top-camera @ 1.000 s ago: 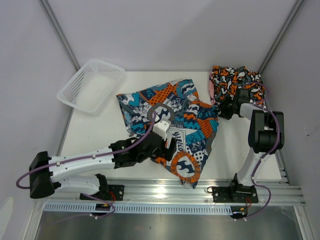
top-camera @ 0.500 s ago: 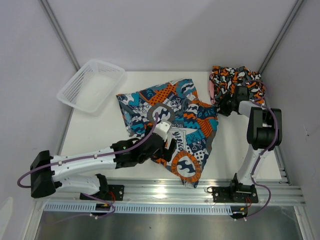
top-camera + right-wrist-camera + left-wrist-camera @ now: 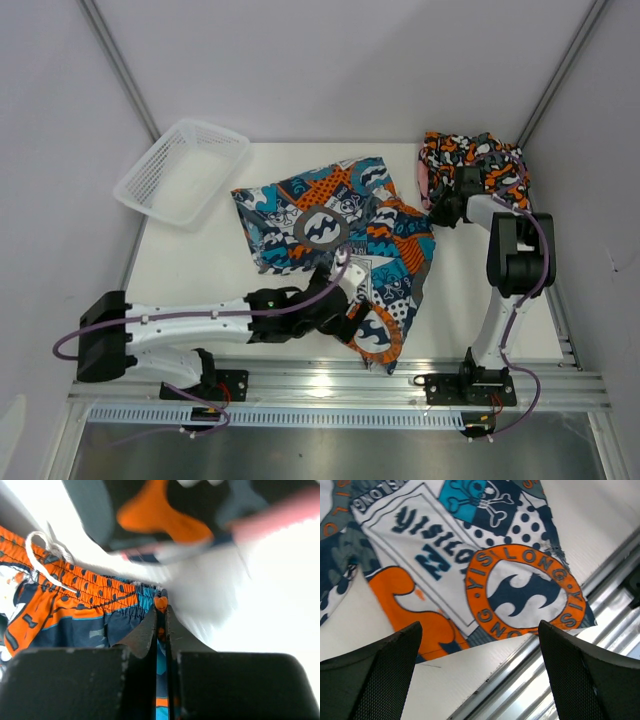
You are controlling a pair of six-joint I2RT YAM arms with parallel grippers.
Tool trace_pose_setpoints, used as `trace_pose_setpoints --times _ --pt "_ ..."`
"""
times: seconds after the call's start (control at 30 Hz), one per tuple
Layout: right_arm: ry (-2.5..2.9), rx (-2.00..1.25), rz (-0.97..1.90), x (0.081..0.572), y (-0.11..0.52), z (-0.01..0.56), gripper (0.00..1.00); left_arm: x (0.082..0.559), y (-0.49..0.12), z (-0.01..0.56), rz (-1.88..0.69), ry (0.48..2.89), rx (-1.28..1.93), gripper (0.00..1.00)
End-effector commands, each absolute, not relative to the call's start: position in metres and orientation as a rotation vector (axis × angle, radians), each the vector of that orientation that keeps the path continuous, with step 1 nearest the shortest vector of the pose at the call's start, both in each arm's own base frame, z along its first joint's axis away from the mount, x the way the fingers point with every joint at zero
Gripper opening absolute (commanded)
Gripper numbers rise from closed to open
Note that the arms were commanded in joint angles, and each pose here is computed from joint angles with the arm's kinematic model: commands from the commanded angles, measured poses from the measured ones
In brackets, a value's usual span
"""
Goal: Fold and stack the shorts
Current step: Fold the shorts
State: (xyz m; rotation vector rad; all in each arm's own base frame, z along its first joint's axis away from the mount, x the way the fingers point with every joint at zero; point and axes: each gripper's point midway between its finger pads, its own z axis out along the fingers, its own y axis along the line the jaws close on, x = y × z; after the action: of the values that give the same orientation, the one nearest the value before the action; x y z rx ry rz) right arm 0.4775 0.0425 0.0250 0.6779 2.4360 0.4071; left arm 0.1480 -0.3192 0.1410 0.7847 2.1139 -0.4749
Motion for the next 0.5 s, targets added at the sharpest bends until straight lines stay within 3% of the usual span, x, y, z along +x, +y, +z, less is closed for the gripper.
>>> trace_pose_setpoints --times 0.0,0.23,0.47 --pt "2.457 0.676 0.238 0.453 0.024 0.043 0.0 0.13 -0.355 0.151 -0.523 2.056 0.916 0.99" --pt "2.496 0.679 0.322 0.42 0.041 0.037 0.0 0.065 -0.407 0.137 -0.571 2.024 1.145 0.98" --pt "2.503 0.659 0.32 0.418 0.041 0.025 0.0 0.012 -0.425 0.101 -0.535 2.052 1.332 0.87"
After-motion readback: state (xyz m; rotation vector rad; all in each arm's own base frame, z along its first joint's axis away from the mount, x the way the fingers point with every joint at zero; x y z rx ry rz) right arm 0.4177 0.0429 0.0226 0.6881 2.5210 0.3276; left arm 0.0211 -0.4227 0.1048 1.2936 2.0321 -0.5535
